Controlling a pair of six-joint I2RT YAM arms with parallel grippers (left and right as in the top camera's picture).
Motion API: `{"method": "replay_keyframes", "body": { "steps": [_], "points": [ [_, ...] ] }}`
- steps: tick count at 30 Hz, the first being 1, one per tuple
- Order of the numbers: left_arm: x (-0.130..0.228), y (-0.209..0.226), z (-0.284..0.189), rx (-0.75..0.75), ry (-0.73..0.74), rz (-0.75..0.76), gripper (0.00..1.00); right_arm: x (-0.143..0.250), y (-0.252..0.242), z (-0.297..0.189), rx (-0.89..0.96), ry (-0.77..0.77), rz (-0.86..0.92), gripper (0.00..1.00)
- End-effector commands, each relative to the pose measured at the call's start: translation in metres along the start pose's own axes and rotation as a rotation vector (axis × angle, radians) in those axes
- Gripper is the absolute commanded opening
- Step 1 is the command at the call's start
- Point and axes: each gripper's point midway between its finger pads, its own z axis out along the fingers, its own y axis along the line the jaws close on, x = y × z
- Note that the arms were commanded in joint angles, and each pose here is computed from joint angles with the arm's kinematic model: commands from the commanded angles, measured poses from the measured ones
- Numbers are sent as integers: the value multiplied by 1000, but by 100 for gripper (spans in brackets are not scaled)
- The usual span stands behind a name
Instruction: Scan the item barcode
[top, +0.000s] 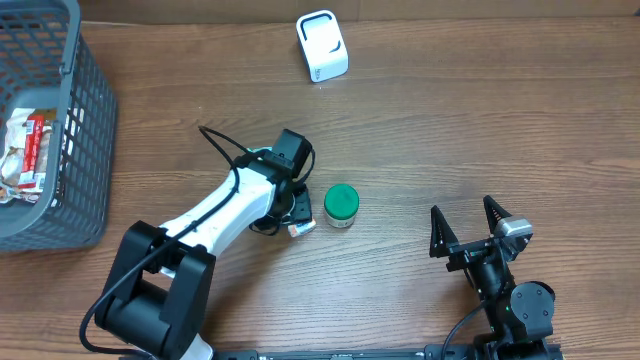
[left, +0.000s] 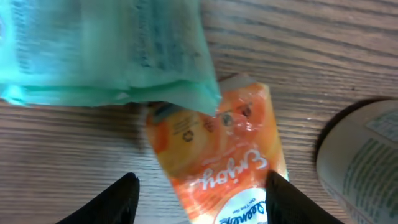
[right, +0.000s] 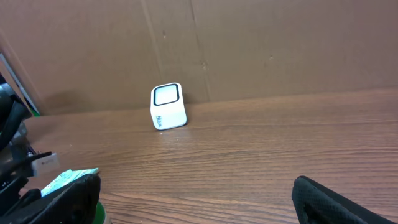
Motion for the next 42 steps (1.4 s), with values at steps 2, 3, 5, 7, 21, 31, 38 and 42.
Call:
{"method": "replay_keyframes", "body": {
  "steps": [2,3,5,7,21,31,38,42],
  "points": [
    [9,-12,7,16,8,2,57,3,-3,0,11,0,4,100],
    [10,-15,7,21,5,9,57,3,-3,0,11,1,4,100],
    [11,-18,8,20,0,21,57,3,-3,0,11,0,4,100],
    [11,-18,8,16,-4,24,57,3,-3,0,11,0,4,100],
    [-56,-21,-91,30,-268,84,71,3,-3,0,11,0,4,100],
    [-123,33,-126,-146,-489,1,64,3,-3,0,11,0,4,100],
    [-114,42,-46,-205,-279,15,64,3,-3,0,11,0,4,100],
    [-95,38,-7,-182,-131,55,64,3,-3,0,11,0,4,100]
  ]
}}
